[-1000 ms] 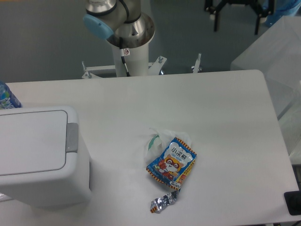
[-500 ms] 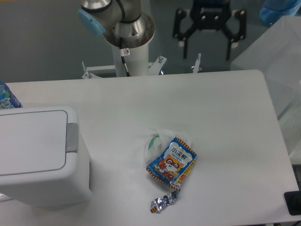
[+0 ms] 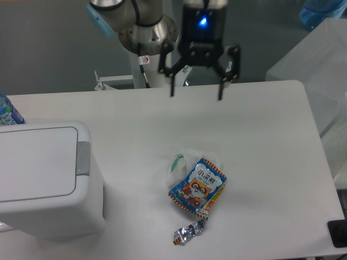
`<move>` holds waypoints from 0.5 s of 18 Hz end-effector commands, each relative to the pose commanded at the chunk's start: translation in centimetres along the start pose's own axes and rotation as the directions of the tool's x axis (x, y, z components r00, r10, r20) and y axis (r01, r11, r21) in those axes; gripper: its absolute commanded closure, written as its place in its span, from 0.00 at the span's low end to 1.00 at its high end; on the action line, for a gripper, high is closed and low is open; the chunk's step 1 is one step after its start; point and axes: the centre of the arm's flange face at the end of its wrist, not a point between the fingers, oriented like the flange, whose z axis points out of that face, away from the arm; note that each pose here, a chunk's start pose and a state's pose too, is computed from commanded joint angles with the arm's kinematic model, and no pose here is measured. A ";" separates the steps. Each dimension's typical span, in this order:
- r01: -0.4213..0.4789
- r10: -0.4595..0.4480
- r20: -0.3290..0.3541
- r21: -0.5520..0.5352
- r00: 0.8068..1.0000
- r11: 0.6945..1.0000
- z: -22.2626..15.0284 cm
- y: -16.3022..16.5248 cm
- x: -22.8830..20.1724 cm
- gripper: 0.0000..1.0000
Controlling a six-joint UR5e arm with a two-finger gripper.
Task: Open the trash can
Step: 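Swing the open gripper over toward the white trash can lid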
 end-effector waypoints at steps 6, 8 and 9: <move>0.119 -0.118 -0.031 0.033 0.993 0.992 3.5 -1.7 2.4 0.00; 0.124 -0.123 -0.045 0.023 0.991 0.992 4.9 -1.9 3.3 0.00; 0.121 -0.120 -0.052 0.015 0.991 0.993 5.4 -1.9 3.9 0.00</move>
